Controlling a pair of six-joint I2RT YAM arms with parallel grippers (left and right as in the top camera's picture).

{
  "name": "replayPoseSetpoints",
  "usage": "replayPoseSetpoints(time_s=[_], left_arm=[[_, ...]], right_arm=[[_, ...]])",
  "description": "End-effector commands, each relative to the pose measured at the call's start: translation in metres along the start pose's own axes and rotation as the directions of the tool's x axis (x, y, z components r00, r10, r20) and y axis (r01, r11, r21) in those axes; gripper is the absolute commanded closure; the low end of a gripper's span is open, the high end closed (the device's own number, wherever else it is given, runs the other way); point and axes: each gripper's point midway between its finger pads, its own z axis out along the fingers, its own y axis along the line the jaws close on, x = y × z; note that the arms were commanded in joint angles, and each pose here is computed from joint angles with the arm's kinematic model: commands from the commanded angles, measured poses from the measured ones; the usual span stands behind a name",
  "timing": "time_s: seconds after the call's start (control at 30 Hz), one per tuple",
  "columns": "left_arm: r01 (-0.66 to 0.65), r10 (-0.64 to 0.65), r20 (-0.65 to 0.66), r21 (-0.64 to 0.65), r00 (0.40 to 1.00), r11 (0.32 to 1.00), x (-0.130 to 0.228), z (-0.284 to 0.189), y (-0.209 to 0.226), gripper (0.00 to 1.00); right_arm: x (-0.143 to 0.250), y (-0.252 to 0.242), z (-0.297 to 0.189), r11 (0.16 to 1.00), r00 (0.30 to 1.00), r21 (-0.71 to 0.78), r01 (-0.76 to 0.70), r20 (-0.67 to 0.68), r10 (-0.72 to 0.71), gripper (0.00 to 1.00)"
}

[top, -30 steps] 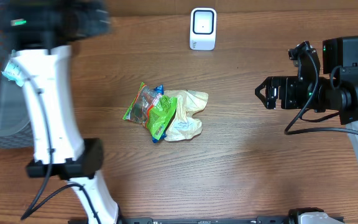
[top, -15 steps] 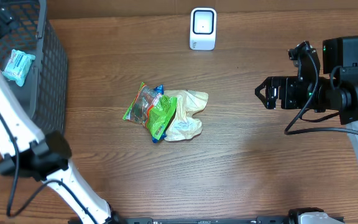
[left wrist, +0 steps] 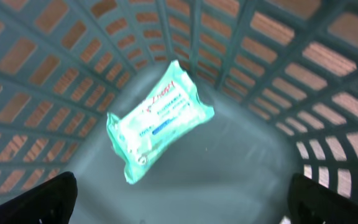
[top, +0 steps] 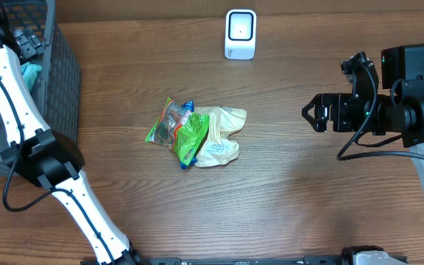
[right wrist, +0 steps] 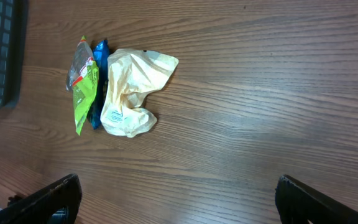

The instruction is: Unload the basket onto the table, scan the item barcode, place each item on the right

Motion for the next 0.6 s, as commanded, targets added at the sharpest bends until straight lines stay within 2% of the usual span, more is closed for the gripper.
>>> replayPoseSetpoints(time_s=[0.0, 0.3, 0.57], left_arm=[[0.003, -0.003, 0.002, -0.024, 1.0, 1.0, 0.001, 0.017, 0.008, 0.0], [0.035, -0.035, 0.002, -0.05, 0.999, 0.998, 0.002, 0.047, 0.03, 0.0], [0.061, -0.063, -0.05, -0.049, 0.997, 0.997, 0.021, 0.088, 0.054, 0.0]], right_arm=[[-0.006, 0.006, -0.01, 1.0, 0.999, -0.014, 0.013, 0.037, -0.012, 0.0], [-0.009, 0.01, -0.01, 0.999, 0.999, -0.037, 0.019, 0.048, -0.017, 0.0], [-0.008, 0.01, -0.01, 0.999, 0.999, -0.036, 0.018, 0.046, -0.017, 0.0]])
